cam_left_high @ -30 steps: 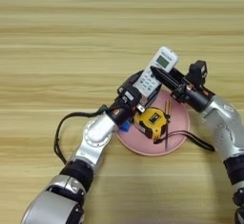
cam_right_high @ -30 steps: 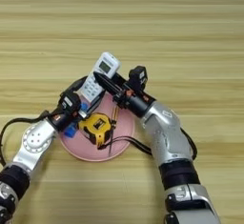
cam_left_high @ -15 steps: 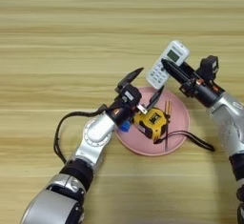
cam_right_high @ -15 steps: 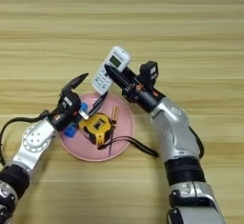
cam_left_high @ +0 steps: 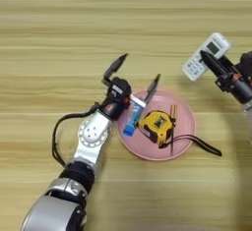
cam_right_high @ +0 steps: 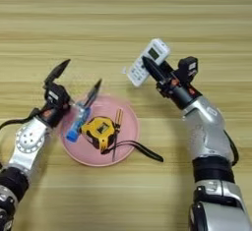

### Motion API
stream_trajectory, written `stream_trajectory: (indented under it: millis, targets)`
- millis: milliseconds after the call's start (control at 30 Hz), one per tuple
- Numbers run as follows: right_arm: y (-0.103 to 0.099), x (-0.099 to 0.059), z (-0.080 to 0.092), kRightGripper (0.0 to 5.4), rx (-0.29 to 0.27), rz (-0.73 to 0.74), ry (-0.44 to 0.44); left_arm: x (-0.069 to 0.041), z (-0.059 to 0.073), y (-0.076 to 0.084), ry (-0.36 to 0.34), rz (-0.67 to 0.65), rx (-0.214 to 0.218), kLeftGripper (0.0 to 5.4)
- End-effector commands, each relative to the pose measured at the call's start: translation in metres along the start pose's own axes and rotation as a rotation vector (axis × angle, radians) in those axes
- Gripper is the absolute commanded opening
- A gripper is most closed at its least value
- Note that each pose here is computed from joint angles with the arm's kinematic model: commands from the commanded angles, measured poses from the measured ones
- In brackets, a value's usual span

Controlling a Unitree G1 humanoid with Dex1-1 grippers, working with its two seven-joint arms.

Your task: Move the objects on the table

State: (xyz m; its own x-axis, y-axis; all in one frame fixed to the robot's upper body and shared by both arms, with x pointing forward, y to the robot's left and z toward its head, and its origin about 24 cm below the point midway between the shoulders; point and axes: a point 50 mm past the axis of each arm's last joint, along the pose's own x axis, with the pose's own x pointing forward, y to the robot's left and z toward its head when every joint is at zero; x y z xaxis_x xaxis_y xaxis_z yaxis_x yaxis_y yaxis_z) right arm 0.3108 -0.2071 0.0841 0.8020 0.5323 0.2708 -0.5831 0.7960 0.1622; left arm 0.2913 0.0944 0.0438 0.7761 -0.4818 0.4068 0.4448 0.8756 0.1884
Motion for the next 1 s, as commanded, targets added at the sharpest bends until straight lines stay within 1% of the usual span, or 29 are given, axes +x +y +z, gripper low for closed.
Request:
stream_trajectory:
  millis: [33, 100, 200, 300, 367, 467, 567, 667, 733, 767, 900, 1000]
  targets:
    - [-0.012, -0.004, 0.002, 1.14, -0.022, -0.01, 0.058, 0.008, 0.007, 0.021, -0.037, 0.128, 0.023, 5.4]
    - [-0.018, -0.007, 0.001, 1.14, -0.012, -0.022, 0.096, 0.008, 0.005, 0.03, -0.009, 0.188, 0.046, 5.4]
    - [-0.023, -0.013, -0.004, 1.14, -0.021, 0.001, 0.17, 0.005, 0.003, 0.045, 0.025, 0.282, 0.071, 5.4]
    - [-0.027, -0.019, -0.009, 1.14, 0.011, 0.03, 0.225, 0.001, 0.001, 0.059, 0.058, 0.375, 0.092, 5.4]
    - [-0.03, -0.024, -0.012, 1.14, 0.017, 0.047, 0.258, -0.001, 0.0, 0.064, 0.068, 0.408, 0.107, 5.4]
    - [-0.034, -0.036, -0.015, 1.14, 0.017, 0.087, 0.317, -0.009, -0.002, 0.072, 0.095, 0.453, 0.13, 5.4]
    - [-0.041, -0.046, -0.013, 1.14, 0.01, 0.117, 0.361, -0.014, -0.005, 0.075, 0.121, 0.475, 0.143, 5.4]
    - [-0.047, -0.056, -0.01, 1.14, -0.009, 0.144, 0.405, -0.015, -0.007, 0.077, 0.13, 0.489, 0.139, 5.4]
    - [-0.05, -0.064, -0.007, 1.14, -0.048, 0.175, 0.445, -0.015, -0.008, 0.079, 0.142, 0.495, 0.138, 5.4]
    - [-0.051, -0.068, -0.007, 1.14, -0.054, 0.192, 0.468, -0.015, -0.009, 0.08, 0.147, 0.5, 0.141, 5.4]
    - [-0.051, -0.08, -0.01, 1.14, -0.053, 0.248, 0.532, -0.015, -0.011, 0.082, 0.161, 0.508, 0.138, 5.4]
    - [-0.048, -0.089, -0.017, 1.14, -0.05, 0.295, 0.591, -0.015, -0.011, 0.082, 0.166, 0.507, 0.139, 5.4]
